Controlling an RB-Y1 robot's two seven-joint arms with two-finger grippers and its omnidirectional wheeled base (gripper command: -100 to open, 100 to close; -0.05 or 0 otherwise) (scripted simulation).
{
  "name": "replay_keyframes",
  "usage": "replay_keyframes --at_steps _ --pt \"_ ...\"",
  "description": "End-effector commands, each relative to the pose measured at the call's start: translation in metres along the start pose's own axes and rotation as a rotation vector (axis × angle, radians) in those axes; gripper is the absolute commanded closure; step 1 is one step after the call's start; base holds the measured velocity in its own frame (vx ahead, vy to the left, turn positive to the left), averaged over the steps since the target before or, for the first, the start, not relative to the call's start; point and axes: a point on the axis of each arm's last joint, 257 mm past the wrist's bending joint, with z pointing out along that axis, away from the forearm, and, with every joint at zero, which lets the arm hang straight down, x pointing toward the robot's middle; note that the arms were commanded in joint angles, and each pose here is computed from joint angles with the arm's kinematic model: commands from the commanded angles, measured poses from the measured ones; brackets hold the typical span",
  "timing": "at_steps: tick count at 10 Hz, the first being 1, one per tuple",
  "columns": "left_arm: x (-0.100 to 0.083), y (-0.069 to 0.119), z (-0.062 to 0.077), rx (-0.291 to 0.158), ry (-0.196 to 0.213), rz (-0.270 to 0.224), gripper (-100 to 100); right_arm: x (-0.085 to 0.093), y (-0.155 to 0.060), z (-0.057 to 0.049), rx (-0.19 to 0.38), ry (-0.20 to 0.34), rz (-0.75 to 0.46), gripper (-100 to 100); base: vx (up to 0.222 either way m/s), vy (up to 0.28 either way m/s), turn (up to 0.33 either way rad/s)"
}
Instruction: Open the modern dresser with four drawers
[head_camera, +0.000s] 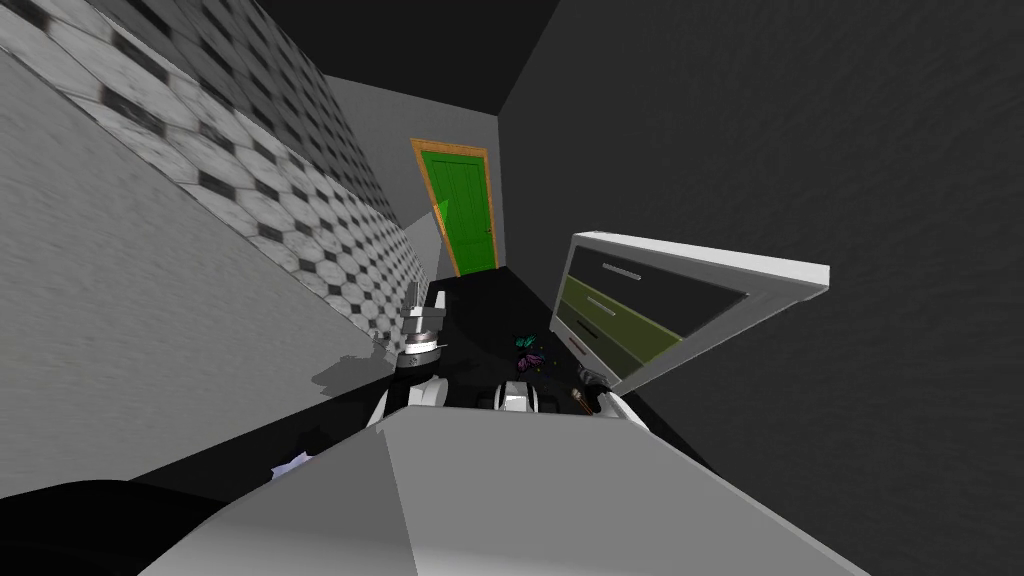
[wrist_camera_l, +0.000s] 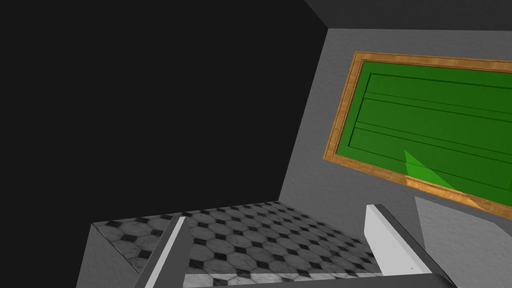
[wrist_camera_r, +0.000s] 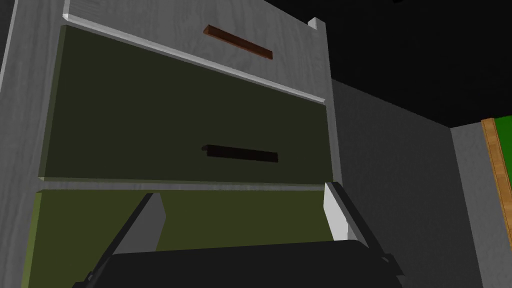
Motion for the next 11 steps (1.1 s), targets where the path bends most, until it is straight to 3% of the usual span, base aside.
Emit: replay_keyframes --at_steps 1,4,7,8,9,10,11 --pt "0.0 0.0 0.0 0.0 0.0 0.0 0 0.005 -0.015 0.002 0.052 0.017 -0.045 -100 0.032 0.023 0.001" --pt "0.0 0.0 0.0 0.0 0.0 0.0 0 0.007 -0.051 0.012 0.168 0.037 -0.204 -100 0.058 0.035 0.057" --pt "0.0 0.0 0.0 0.0 0.0 0.0 0 0.004 -0.073 0.014 0.242 0.046 -0.279 -100 0.075 0.031 0.048" --pt "0.0 0.0 0.0 0.0 0.0 0.0 0 -0.004 -0.089 0.017 0.294 0.043 -0.349 -100 0.09 0.012 0.057" --pt "0.0 0.0 0.0 0.0 0.0 0.0 0 -0.001 -0.092 0.016 0.303 0.05 -0.351 -100 0.074 0.008 0.051" --pt "0.0 0.0 0.0 0.0 0.0 0.0 0 -0.013 -0.107 0.018 0.357 0.042 -0.416 -100 0.069 0.017 0.074" --pt "0.0 0.0 0.0 0.0 0.0 0.0 0 -0.009 -0.111 0.017 0.363 0.052 -0.42 -100 0.059 0.011 0.027"
